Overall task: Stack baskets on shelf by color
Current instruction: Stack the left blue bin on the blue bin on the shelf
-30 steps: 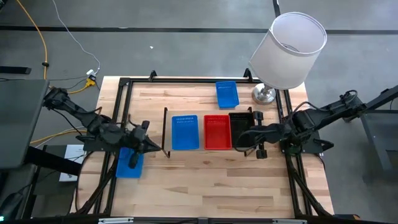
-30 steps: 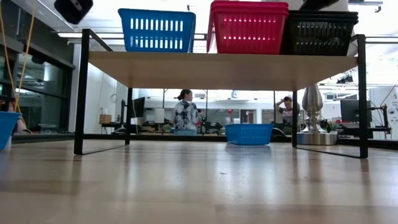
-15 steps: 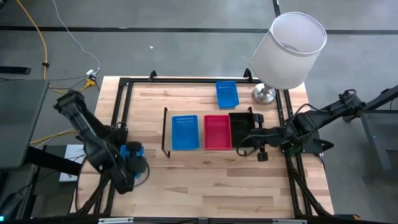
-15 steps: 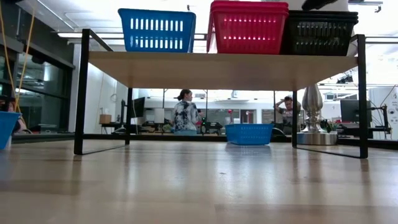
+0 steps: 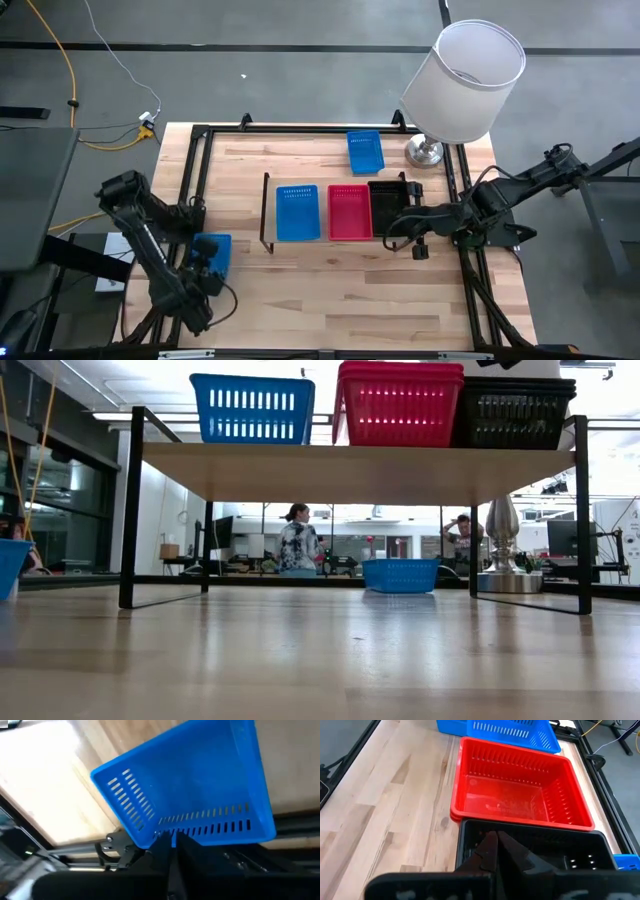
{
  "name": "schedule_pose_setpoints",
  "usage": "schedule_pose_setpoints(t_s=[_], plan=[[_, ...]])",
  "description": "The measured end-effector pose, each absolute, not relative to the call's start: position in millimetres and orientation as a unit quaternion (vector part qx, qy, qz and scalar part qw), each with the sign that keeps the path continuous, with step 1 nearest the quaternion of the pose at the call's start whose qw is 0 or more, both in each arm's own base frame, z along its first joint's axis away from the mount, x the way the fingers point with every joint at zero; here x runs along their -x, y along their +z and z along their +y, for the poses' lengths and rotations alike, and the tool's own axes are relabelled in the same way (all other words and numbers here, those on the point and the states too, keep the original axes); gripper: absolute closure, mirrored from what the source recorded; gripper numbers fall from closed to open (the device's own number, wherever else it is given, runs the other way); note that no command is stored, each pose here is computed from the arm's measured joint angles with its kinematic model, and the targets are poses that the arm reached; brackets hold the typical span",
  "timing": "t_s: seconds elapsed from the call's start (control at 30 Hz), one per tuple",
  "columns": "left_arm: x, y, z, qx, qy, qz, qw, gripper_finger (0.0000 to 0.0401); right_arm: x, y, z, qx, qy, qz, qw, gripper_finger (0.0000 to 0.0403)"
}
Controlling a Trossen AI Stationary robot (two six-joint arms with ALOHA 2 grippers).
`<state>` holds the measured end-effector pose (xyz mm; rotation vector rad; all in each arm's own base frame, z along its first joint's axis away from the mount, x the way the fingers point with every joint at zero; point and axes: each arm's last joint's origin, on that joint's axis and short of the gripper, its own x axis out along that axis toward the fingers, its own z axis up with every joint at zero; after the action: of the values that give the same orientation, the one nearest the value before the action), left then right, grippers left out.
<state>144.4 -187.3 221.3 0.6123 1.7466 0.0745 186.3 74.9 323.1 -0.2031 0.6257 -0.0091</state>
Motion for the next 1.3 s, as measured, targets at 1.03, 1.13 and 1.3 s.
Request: schedule_pose_setpoints(t_s=[1.03,1.13,1.3], plan=[[-87.6,178.4,-146.2,-0.383,-0.11,0.811,0.429,0.0228,-187.5,324.4,74.9,0.097,-0.006,0.3,0.949,0.0403],[-87.1,176.5,-141.9,-0.371,-0.128,0.818,0.421,0.0228,-187.4,324.3,74.8,0.097,-0.005,0.3,0.949,0.0403],[-92.1,174.4,-143.5,-0.387,-0.141,0.795,0.447,0.0229,-187.5,324.3,74.4,0.103,-0.011,0.299,0.949,0.0403]])
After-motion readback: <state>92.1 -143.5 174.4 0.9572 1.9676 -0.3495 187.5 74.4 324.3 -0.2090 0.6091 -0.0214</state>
